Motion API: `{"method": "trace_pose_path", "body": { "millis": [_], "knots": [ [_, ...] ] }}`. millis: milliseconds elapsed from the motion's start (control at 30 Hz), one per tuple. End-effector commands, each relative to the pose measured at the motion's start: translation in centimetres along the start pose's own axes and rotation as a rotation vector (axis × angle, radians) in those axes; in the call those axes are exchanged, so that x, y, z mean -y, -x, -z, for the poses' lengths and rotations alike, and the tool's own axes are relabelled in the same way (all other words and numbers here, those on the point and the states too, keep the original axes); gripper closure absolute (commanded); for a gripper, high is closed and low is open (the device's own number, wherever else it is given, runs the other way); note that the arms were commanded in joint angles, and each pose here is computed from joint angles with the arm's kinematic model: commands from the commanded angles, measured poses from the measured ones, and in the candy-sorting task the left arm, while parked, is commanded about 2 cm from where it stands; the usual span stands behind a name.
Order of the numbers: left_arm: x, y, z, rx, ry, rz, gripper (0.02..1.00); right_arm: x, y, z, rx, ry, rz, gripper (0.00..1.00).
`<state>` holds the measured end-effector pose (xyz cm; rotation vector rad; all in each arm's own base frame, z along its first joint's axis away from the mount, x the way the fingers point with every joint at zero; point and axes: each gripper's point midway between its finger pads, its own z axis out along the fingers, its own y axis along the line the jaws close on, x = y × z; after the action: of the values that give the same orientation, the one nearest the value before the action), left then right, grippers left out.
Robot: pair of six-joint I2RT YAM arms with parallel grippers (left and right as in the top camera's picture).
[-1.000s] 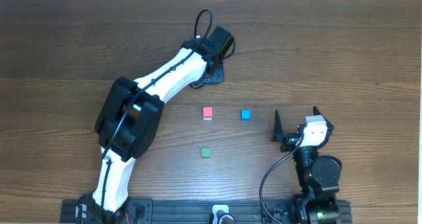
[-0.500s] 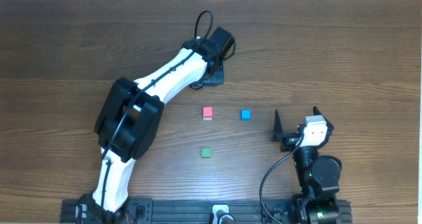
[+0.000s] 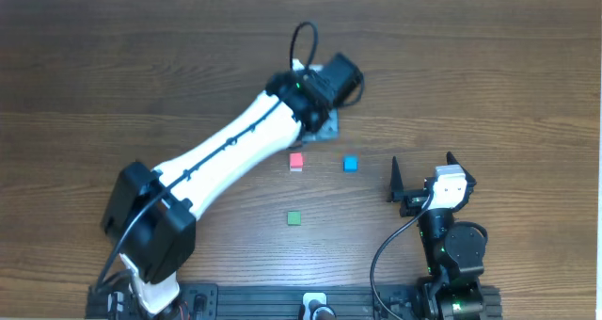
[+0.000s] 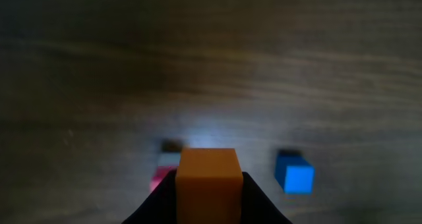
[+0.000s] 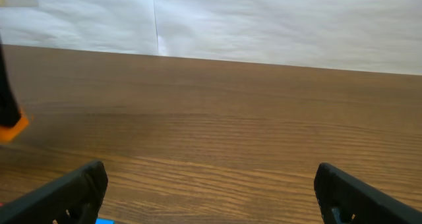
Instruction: Stack Cubes
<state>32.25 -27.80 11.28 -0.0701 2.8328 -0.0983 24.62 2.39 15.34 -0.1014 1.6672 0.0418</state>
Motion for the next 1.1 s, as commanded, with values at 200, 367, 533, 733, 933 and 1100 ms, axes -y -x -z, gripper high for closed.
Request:
{"method": "trace_pose_path", "body": {
  "millis": [200, 367, 533, 733, 933, 1100],
  "knots": [
    [-2.7, -3.9, -1.1, -0.007, 0.053, 0.075, 0.976, -0.1, -0.2, 0.0, 0.001, 0.006, 0.002, 0.007],
    [-3.2, -4.4, -2.0, -0.011, 0.062, 0.073, 0.976, -0.1, -0.2, 0.0, 0.001, 0.007, 0.002, 0.007],
    [-3.0, -4.4, -2.1, -0.007, 0.056, 0.074, 0.978, -0.1, -0.2, 0.0, 0.001, 0.007, 0.002, 0.007],
    [-3.0, -4.5, -2.3, -0.011, 0.055, 0.073, 0.978, -0.2, -0.2, 0.0, 0.001, 0.007, 0.002, 0.007],
    [-3.0, -4.6, -2.5, -0.014, 0.059, 0.072, 0.978, -0.1, -0.2, 0.0, 0.001, 0.006, 0.002, 0.007],
    [-3.0, -4.6, -2.5, -0.015, 0.060, 0.072, 0.976, -0.2, -0.2, 0.0, 0.001, 0.007, 0.002, 0.007]
  ]
}}
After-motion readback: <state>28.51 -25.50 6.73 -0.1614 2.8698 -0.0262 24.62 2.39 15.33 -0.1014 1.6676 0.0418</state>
